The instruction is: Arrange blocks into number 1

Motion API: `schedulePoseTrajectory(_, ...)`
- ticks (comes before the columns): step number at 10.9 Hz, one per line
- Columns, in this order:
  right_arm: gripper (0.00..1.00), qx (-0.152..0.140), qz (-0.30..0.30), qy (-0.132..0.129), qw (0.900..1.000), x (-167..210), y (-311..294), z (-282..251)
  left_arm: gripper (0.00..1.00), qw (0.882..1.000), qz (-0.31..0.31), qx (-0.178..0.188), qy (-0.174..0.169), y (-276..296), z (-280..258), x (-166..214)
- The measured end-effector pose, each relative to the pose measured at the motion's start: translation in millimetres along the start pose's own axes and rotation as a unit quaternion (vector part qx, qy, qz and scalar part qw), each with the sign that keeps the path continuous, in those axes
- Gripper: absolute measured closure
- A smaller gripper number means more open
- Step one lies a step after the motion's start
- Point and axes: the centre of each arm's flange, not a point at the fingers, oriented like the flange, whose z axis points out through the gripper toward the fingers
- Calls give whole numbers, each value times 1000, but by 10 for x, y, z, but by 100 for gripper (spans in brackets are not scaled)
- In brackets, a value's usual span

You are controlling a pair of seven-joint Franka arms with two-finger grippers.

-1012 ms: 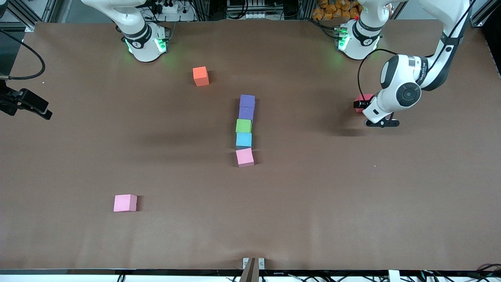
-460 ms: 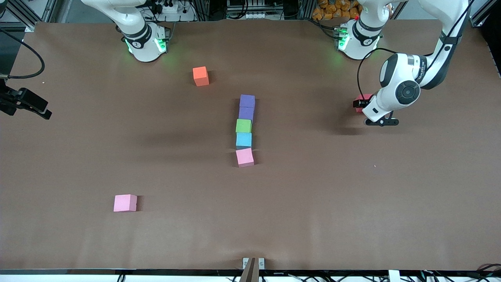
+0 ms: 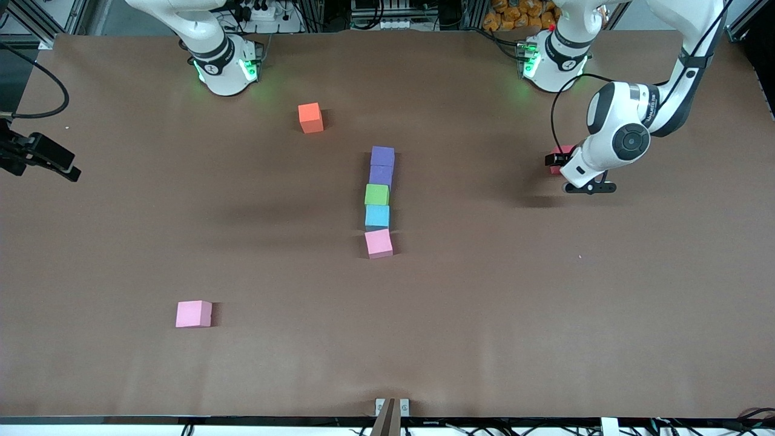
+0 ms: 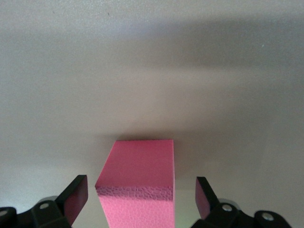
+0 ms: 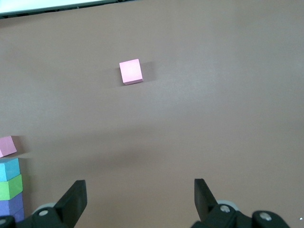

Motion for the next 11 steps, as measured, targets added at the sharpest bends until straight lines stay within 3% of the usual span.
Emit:
schedulePoseTrajectory(3, 0, 31, 6, -11, 999, -43, -94, -14, 0, 1000, 5, -7, 9, 141, -52, 12)
schedulePoseTrajectory(7, 0, 35, 7, -14, 999, -70, -111, -47, 0, 999, 8, -16, 32, 299, -263, 49)
schedulePoseTrajectory(11, 0, 36, 2, -15, 999, -80, -165, -52, 0, 998, 7, -20, 56, 335, -1058, 426)
